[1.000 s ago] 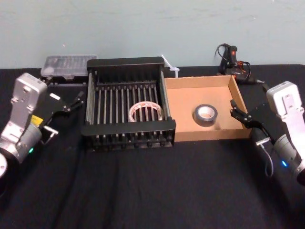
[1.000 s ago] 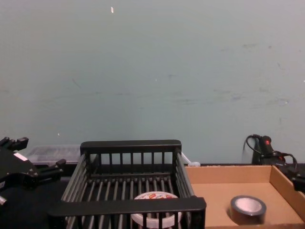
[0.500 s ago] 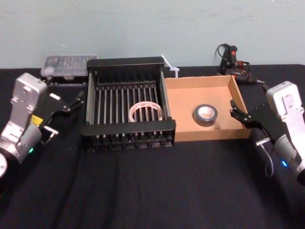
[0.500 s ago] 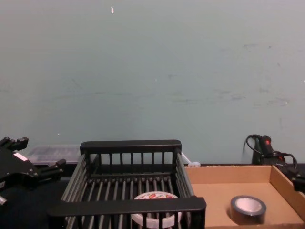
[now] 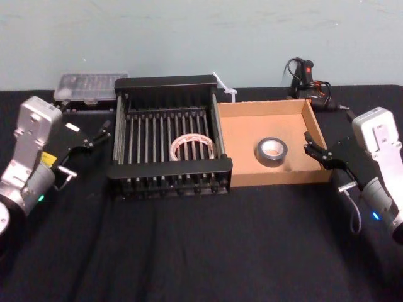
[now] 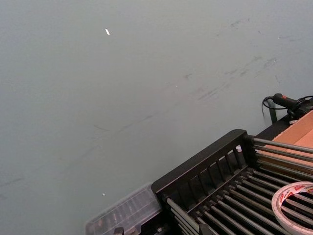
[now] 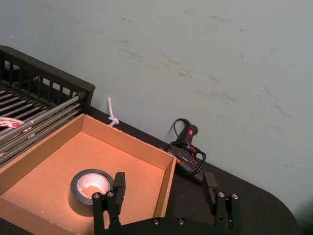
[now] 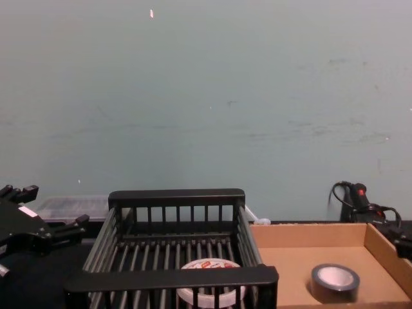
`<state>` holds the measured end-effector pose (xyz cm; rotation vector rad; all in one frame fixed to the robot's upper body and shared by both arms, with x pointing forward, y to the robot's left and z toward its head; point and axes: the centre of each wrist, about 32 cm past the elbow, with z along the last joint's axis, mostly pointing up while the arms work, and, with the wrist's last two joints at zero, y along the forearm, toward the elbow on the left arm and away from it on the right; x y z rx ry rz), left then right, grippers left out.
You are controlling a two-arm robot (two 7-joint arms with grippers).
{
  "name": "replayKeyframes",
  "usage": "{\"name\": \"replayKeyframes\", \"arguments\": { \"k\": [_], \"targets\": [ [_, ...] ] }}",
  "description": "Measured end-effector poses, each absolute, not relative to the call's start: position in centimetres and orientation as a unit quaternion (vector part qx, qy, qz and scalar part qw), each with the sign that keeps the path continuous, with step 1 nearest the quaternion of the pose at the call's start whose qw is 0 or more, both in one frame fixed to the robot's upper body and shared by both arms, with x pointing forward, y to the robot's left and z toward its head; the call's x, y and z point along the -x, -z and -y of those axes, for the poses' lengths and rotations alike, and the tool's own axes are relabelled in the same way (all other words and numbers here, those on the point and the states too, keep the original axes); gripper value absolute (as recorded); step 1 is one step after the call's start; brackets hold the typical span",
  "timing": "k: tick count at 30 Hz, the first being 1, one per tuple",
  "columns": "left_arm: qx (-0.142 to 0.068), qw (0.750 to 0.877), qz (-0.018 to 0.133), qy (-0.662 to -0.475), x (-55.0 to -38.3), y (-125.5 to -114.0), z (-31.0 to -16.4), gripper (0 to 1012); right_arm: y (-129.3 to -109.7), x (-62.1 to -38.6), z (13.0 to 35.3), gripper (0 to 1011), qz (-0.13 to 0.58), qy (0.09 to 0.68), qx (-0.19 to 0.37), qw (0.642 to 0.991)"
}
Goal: Pick up the white tape and place it into the black box , Pick up the silver tape and place it into the brown box.
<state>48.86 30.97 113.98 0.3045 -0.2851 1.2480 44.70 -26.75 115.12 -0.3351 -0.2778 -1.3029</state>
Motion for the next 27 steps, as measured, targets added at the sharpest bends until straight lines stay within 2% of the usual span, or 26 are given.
{"name": "replayKeyframes", "arguments": {
  "k": [27],
  "targets": [
    [-0.141,0.791,0.132,-0.580,-48.86,-113.98,-30.97,1001,-115.11,-44.70,26.75,1002,0.128,0.601,0.155,0.773]
  ]
}}
